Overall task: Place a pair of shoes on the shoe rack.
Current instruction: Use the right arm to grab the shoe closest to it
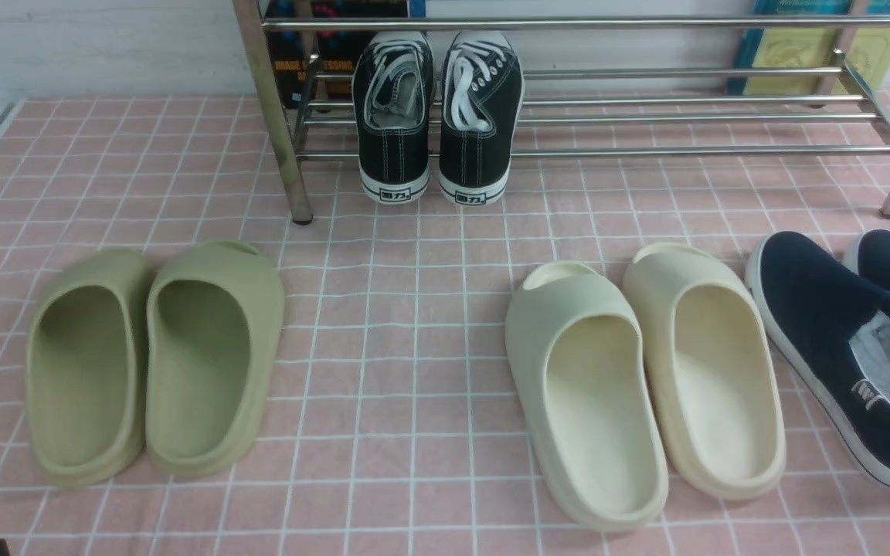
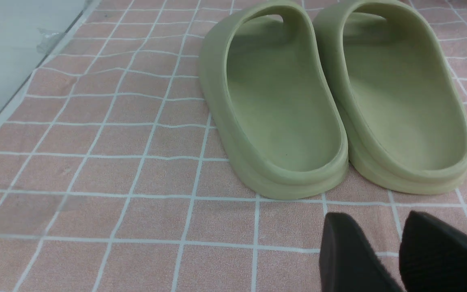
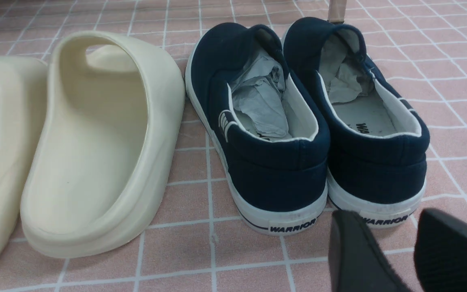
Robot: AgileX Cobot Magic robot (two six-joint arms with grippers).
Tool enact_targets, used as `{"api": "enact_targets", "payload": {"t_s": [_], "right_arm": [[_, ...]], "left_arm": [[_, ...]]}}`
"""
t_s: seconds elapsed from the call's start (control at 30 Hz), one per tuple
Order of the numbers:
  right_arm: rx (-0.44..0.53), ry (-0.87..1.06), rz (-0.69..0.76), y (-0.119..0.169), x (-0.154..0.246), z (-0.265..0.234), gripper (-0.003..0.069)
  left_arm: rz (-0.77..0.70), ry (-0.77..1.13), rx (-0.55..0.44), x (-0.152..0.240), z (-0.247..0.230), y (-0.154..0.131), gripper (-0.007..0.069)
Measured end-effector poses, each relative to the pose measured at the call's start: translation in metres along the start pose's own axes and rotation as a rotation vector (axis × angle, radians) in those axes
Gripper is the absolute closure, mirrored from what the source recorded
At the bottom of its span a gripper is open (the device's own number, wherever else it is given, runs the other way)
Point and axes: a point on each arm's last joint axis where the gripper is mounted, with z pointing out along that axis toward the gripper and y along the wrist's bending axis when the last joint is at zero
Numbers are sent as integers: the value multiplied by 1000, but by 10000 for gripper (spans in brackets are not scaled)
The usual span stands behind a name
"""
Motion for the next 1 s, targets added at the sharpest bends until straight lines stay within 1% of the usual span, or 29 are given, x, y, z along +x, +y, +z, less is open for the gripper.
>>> {"api": "enact_targets", "payload": {"t_s": [1.0], "right_arm": [[3,0,-9,0,0,0,419]], "left_arm": [[0,0,0,0,0,0,386]]}}
